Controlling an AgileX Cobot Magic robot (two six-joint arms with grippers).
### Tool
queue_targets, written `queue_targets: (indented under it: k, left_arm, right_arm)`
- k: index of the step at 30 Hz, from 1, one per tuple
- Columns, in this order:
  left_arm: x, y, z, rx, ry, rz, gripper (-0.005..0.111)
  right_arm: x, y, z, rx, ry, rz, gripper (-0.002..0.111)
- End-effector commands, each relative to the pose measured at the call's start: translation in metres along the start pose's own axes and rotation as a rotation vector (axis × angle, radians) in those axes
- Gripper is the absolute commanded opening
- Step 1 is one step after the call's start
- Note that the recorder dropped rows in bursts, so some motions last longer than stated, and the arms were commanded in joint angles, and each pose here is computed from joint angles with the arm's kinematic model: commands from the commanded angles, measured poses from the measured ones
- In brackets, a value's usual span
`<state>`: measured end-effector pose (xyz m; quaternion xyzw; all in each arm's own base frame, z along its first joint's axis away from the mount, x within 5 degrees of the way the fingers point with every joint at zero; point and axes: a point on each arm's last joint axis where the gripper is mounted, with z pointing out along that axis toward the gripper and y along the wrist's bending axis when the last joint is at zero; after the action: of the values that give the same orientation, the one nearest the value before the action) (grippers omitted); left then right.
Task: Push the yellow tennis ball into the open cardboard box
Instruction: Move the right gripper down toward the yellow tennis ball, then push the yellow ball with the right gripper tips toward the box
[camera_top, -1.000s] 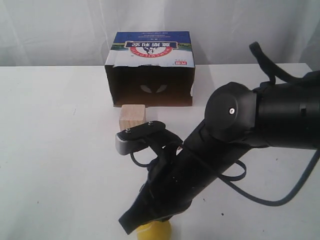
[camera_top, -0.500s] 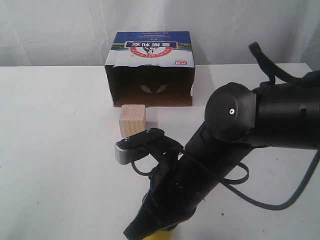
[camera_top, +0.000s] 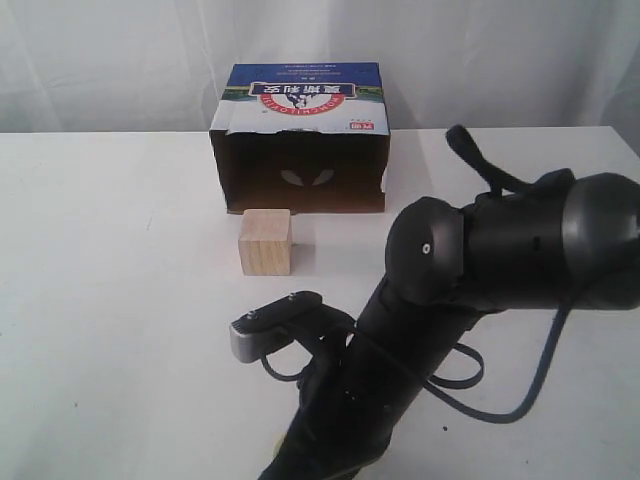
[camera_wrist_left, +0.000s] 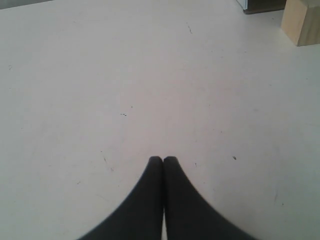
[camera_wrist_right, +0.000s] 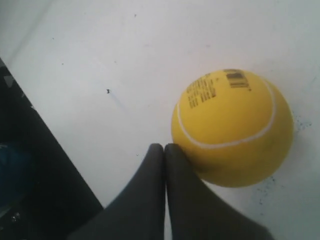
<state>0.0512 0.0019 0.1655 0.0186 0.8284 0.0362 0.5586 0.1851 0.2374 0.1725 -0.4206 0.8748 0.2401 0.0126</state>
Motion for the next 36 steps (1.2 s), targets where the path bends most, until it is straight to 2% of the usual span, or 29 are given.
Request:
queue_targets:
  k: [1,12,28,36]
  left_arm:
    - [0.001,0.0,0.0,0.005,-0.005,-0.003,0.0]
    - [0.001,0.0,0.0,0.005,-0.005,-0.003,0.0]
    - [0.001,0.0,0.0,0.005,-0.005,-0.001,0.0]
    - [0.001,0.0,0.0,0.005,-0.005,-0.001,0.0]
  right_arm:
    - [-0.002,-0.006,0.009,0.022,-0.007,0.002,0.0]
    - [-0.012,-0.015,0.01,0.101,-0.115,0.023,0.0]
    - [-0.014,-0.039,0.003,0.384,-0.146,-0.003,0.0]
    - [-0.03,-0.038,-0.007,0.411,-0.244,-0.011,0.0]
